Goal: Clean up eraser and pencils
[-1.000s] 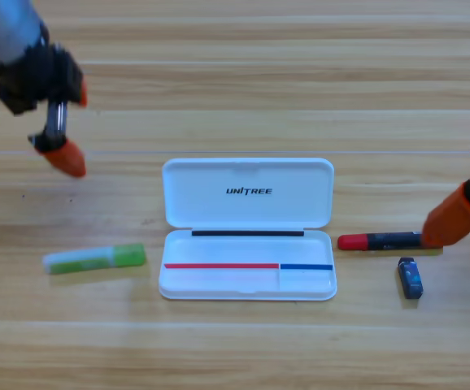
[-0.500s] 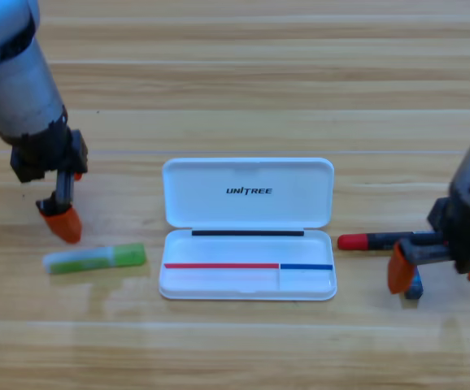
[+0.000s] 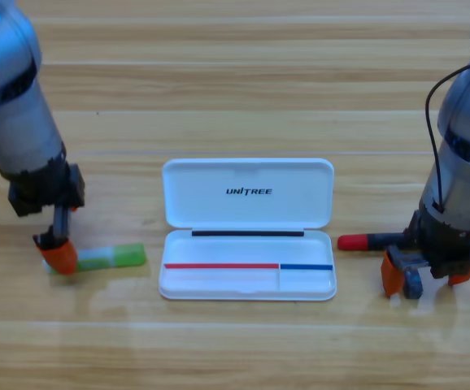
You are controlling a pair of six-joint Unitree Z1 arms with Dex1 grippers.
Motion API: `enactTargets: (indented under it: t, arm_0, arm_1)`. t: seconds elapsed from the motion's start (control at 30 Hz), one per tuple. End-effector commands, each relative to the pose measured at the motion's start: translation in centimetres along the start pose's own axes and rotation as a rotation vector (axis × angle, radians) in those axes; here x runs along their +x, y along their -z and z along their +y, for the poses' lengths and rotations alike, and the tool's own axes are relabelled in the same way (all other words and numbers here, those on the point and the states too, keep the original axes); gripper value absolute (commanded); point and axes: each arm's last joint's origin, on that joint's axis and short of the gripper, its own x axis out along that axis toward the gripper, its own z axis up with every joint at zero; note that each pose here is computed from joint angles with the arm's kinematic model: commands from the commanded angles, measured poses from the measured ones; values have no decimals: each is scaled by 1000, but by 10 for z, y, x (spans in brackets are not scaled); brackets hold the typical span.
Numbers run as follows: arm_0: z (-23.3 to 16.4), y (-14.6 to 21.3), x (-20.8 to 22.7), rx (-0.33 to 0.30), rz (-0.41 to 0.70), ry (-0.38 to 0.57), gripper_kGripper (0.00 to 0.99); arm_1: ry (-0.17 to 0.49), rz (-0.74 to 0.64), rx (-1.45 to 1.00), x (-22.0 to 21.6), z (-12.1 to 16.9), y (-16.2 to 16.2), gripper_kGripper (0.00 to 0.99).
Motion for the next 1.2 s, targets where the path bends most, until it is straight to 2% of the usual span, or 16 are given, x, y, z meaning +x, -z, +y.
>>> enactTargets:
  t: [0.03,0.07,0.1,0.37,0.47,0.67,0.83,0.97,1.07,1.2]
  arm_0:
    - [-15,-5,12,51,-8,12,986]
    - [-16,-6,14,54,-7,14,988]
    - [-16,-6,16,59,-8,13,986]
    - [-16,-7,27,63,-16,5,986]
    - [-17,-7,32,63,-16,5,988]
    - [-16,-9,43,69,-11,10,988]
    - [-17,-8,50,74,-1,18,988]
    - [-17,-8,55,79,1,20,988]
    - [-17,-8,57,79,5,25,974]
    - [-17,-8,59,81,10,29,845]
  arm_1:
    - [52,64,27,42,0,-10,808]
    - [51,68,32,43,0,-10,807]
    - [49,71,32,43,1,-10,746]
    - [25,93,30,46,2,-10,153]
    - [13,98,26,40,0,-5,0]
    - [-63,108,-123,-22,4,9,0]
    - [-100,3,-509,-66,19,11,0]
    - [-94,-25,-837,-68,31,6,0]
    - [-107,-1,-988,-57,40,4,0]
    - [-107,4,-1153,-47,52,-2,0]
